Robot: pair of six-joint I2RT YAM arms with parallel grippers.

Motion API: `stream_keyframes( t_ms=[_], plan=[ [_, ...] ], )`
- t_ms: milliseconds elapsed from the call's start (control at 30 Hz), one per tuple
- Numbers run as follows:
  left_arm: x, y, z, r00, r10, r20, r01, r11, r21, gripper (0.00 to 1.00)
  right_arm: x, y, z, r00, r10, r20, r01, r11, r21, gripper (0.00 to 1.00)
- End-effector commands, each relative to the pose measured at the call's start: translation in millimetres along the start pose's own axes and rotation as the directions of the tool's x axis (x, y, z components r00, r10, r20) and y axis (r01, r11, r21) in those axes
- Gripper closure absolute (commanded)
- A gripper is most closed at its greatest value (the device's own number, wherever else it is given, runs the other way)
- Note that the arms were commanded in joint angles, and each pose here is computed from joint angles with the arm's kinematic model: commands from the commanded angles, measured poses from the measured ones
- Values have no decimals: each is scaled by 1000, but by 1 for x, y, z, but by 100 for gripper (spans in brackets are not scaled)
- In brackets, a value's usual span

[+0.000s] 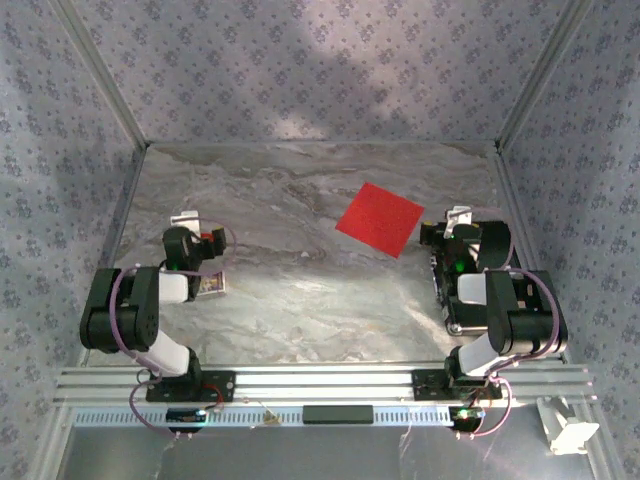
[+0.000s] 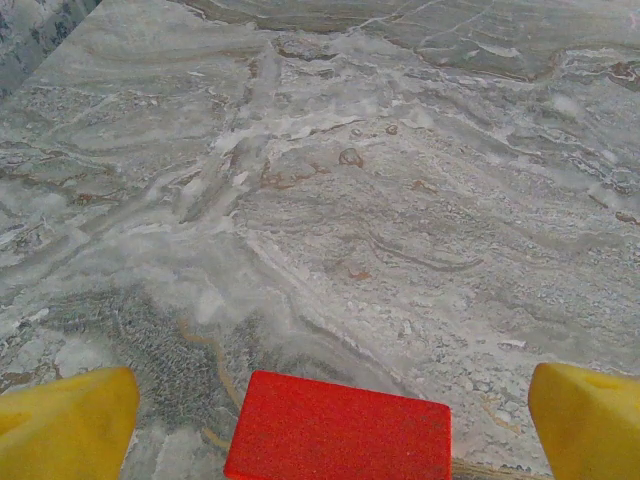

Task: Fold a paper plane with a square sheet of paper (pick it up from the middle)
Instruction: Move the square sheet of paper to the center of the table.

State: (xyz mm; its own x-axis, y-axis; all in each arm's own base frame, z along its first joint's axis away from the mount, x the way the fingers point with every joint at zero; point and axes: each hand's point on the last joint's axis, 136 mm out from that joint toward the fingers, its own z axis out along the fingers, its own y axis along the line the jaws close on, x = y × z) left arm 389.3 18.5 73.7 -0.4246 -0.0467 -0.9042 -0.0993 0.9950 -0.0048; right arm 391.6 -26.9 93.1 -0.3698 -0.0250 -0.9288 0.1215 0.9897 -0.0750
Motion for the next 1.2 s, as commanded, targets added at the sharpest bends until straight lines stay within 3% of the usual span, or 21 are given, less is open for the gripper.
stream_keyframes(
  t_ms=[0,1167],
  plan=[
    [-17,-5,1,999,11,49,-12,1000,18,0,8,0,1,1000,17,-24,-17,1000,-4,1],
    [-17,-8,-1,998,24,57,-26,999,25,0,7,7,-2,1000,-9,-9,9,1000,-26,1]
  ],
)
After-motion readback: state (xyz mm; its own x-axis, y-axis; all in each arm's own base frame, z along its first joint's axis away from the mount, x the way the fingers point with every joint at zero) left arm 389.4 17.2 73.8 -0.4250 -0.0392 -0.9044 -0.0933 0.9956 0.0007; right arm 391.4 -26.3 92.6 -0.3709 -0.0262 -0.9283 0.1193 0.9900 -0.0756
